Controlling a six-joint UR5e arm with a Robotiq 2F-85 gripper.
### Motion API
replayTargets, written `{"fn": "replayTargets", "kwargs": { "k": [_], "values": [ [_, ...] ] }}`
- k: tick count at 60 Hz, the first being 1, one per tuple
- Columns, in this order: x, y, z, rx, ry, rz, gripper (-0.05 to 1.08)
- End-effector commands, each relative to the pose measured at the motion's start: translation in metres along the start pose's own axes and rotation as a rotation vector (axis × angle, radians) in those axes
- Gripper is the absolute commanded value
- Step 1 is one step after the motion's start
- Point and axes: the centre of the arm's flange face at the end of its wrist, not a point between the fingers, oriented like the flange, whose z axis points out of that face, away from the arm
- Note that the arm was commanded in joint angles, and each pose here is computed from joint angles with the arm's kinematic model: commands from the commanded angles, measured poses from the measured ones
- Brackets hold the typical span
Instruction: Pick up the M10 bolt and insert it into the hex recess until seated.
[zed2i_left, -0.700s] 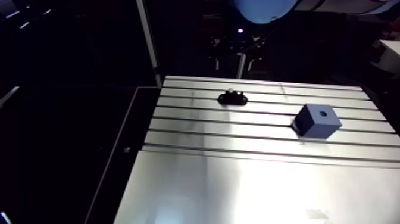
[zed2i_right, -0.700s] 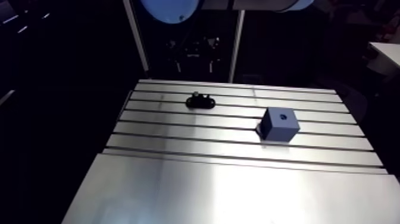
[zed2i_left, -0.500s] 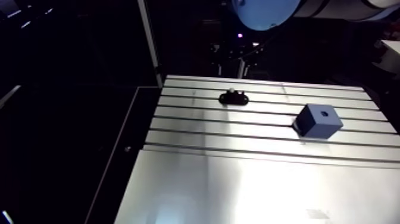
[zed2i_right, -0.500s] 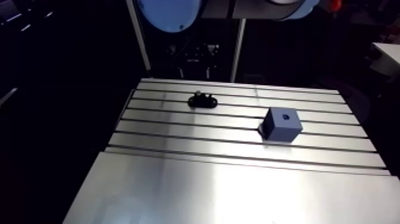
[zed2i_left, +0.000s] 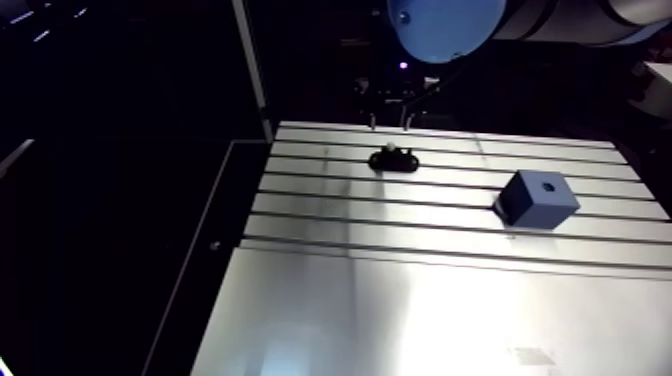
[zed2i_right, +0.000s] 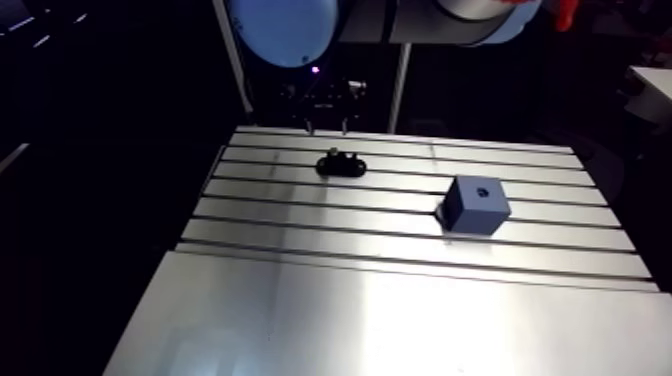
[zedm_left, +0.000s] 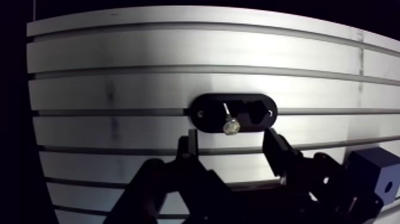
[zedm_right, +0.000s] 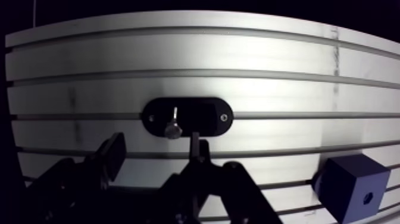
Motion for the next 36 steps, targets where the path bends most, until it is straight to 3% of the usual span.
{"fn": "replayTargets", "kwargs": {
  "k": [1, 19, 25, 36],
  "values": [
    [-0.0038, 0.0036, 0.0089, -0.002, -0.018, -0.030, 0.37],
    [-0.0057, 0.0060, 0.0117, 0.000, -0.022, -0.040, 0.38],
    [-0.0051, 0.0055, 0.0111, 0.005, 0.008, -0.057, 0.38],
    [-0.0062, 0.0052, 0.0121, 0.008, 0.017, -0.063, 0.38]
  ]
}}
